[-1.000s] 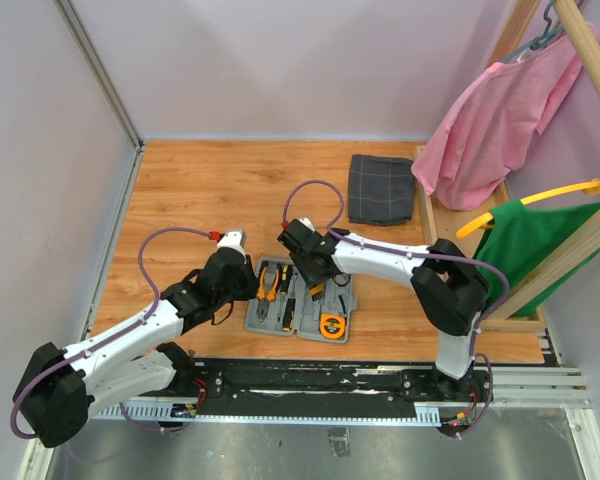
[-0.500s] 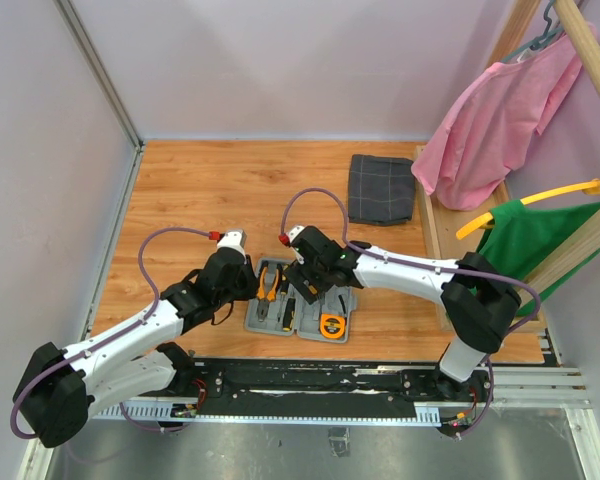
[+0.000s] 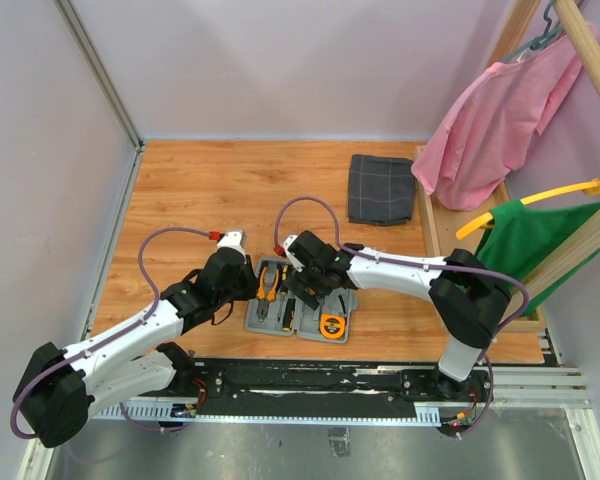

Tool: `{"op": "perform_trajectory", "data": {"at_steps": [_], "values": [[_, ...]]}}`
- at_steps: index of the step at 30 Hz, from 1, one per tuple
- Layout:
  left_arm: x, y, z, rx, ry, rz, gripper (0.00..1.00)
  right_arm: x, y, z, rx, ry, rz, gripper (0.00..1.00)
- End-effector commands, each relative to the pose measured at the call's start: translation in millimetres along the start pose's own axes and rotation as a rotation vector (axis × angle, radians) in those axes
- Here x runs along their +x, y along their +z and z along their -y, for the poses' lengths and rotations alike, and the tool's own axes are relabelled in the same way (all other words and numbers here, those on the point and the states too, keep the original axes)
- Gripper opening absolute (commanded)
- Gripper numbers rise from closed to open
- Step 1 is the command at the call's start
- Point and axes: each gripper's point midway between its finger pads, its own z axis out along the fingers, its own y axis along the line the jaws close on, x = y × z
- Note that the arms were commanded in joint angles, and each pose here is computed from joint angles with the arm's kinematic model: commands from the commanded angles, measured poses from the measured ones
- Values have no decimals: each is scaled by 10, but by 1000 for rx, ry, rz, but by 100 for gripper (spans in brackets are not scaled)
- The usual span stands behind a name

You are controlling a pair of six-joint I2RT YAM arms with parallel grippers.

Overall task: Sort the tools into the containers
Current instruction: Adjust the engineering item in the storage box.

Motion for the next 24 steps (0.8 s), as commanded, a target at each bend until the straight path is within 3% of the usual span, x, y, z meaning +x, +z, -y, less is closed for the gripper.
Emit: {"op": "perform_trajectory", "data": {"at_steps": [1,24], "values": [[-60,2,-10,-7,-8,17,23,5,26,-124,-33,-65,-20,89],[-78,-1,0,-9,-7,14,23,-147,184,257,95,-42,-39,89]]}}
